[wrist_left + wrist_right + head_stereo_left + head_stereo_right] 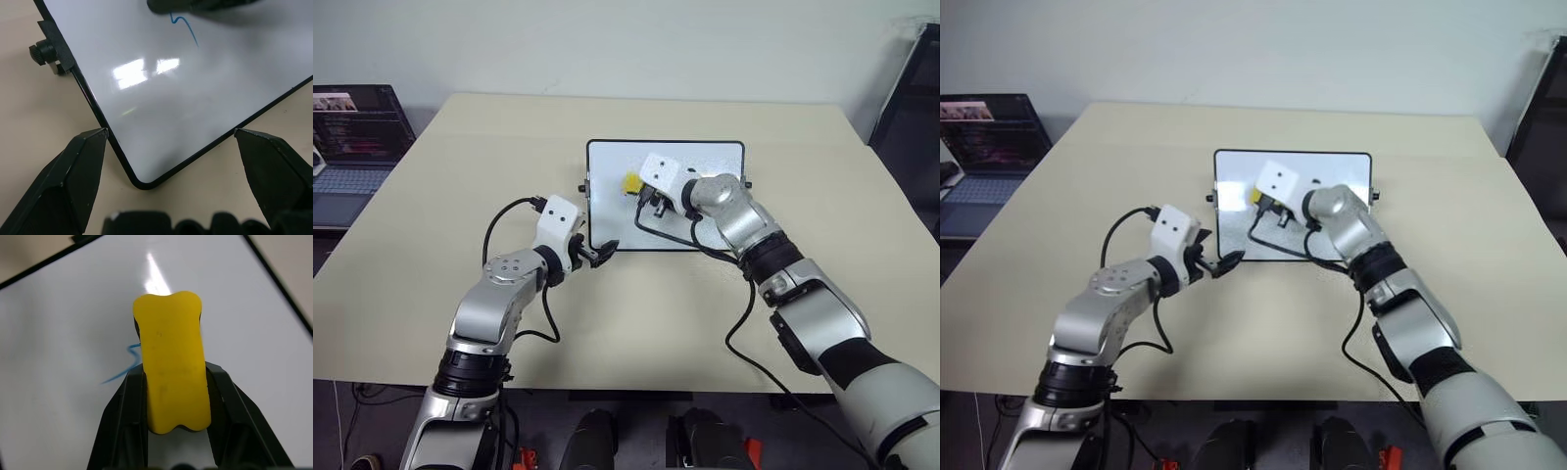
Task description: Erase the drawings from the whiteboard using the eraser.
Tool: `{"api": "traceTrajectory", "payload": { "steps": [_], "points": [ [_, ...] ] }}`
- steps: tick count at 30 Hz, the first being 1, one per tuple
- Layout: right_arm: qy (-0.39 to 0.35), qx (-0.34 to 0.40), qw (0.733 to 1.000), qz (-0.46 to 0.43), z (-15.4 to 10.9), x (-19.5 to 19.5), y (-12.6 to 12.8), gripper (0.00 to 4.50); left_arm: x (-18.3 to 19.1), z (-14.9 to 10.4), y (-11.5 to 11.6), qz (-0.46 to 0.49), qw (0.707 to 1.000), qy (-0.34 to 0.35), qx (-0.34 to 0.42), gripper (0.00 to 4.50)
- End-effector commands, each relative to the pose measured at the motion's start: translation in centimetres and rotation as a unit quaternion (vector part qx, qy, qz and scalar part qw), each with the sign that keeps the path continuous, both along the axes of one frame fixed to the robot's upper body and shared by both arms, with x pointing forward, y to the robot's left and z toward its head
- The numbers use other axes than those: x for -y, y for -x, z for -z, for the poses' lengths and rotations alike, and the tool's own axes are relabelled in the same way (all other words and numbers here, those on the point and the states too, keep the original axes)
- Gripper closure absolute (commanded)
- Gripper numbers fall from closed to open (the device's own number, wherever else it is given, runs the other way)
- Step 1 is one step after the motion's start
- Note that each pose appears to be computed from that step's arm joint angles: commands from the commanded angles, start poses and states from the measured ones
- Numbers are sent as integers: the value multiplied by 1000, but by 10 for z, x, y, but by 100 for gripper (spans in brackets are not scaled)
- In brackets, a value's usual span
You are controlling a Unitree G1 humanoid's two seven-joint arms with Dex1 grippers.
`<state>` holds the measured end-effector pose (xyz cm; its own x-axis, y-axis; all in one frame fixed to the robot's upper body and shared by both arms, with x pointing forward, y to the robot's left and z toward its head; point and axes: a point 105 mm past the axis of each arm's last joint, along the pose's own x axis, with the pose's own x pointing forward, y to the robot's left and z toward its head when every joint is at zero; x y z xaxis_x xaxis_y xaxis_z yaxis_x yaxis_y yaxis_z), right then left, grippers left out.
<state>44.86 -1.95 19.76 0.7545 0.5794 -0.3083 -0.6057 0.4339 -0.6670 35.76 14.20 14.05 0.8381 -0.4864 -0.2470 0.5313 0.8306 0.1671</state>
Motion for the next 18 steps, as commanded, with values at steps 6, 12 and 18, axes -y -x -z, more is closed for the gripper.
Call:
{"api": "traceTrajectory", "payload": {
  "steps": [6,12,18],
  "points": [
    [66,-39,996,-38,31,9,13,336,8,-17,4,11,1000,0,25,0],
    [57,35,998,-6,3,12,2,336,12,-18,4,15,1000,2,25,0],
    [73,39,997,-5,6,17,0,336,12,-18,5,16,1000,2,23,0]
  ]
}}
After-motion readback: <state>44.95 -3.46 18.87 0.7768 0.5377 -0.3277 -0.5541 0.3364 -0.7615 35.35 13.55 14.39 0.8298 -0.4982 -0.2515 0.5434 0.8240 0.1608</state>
